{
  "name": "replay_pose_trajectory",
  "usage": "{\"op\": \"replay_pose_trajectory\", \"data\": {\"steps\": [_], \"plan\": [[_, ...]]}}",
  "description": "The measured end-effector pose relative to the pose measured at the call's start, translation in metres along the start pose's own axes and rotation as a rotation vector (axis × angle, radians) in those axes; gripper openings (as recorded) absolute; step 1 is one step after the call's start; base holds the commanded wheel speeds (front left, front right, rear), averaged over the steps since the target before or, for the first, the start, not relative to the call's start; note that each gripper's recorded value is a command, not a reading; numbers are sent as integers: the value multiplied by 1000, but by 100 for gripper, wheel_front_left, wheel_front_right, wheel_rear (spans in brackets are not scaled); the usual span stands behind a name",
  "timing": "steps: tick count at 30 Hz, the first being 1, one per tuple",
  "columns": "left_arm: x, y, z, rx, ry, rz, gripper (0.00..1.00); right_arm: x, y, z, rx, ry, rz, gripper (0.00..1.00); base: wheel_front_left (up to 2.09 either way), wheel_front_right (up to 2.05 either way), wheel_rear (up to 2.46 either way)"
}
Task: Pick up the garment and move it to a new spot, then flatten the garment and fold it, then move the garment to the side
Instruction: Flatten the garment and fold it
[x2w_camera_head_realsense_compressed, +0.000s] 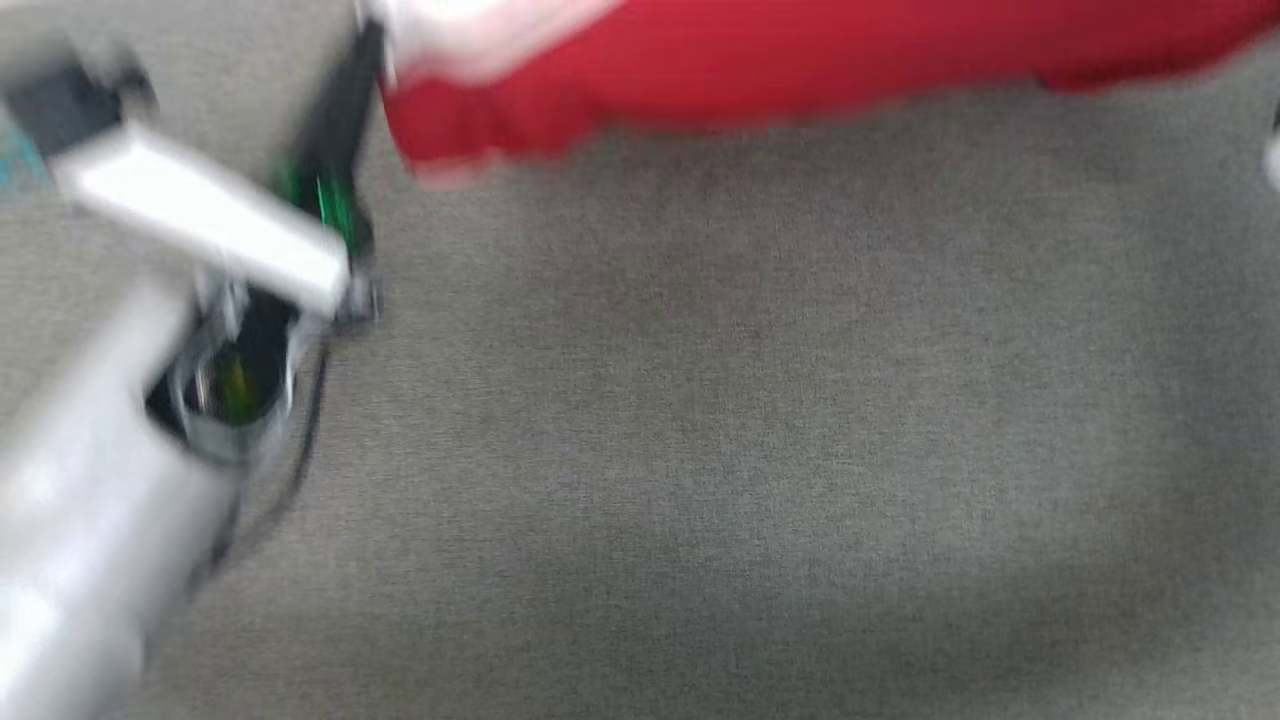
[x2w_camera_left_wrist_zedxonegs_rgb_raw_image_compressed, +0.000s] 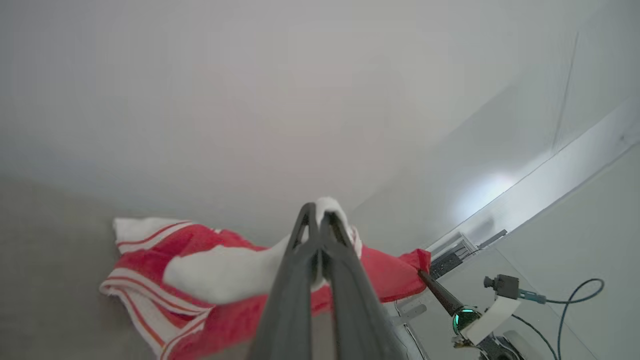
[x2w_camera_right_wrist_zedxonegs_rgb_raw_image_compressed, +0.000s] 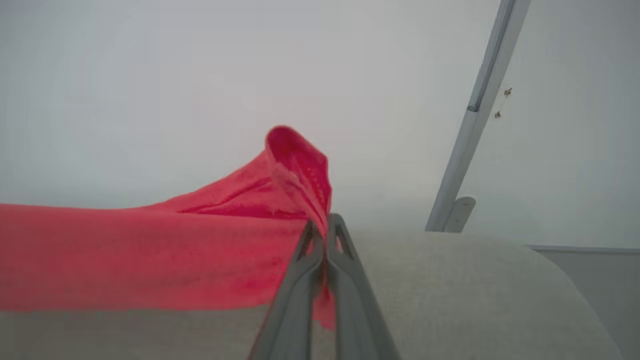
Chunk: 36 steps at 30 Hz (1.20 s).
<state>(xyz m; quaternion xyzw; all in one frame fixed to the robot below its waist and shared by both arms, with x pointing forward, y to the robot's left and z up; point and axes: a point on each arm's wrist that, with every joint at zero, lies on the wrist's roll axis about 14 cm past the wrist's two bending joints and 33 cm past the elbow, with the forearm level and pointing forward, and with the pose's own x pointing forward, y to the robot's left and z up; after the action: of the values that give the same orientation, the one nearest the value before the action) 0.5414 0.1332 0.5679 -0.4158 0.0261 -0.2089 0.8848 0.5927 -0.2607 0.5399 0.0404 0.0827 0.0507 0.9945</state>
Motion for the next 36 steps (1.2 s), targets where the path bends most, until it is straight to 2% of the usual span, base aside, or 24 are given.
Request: {"op": "replay_pose_trajectory", "data": {"steps": [4,10,15,20,28,36], "plan": [[-52,9,-31,-73,48,51,0,-33,0,-44,18,95,32,0,0,0,0],[-118,0,-60,-177,78,94,0,-91,3,-106,42,268,79,0,0,0,0],[-155,-4,-78,-188,122,126,0,-121,2,-121,75,329,86,0,0,0,0],[-175,-18,-84,-188,149,109,0,-157,-7,-140,111,410,54,0,0,0,0],[-162,-15,-85,-167,193,82,0,-168,2,-136,173,400,26,0,0,0,0],[-101,6,-90,-162,294,53,0,-125,4,-128,179,371,10,0,0,0,0]]}}
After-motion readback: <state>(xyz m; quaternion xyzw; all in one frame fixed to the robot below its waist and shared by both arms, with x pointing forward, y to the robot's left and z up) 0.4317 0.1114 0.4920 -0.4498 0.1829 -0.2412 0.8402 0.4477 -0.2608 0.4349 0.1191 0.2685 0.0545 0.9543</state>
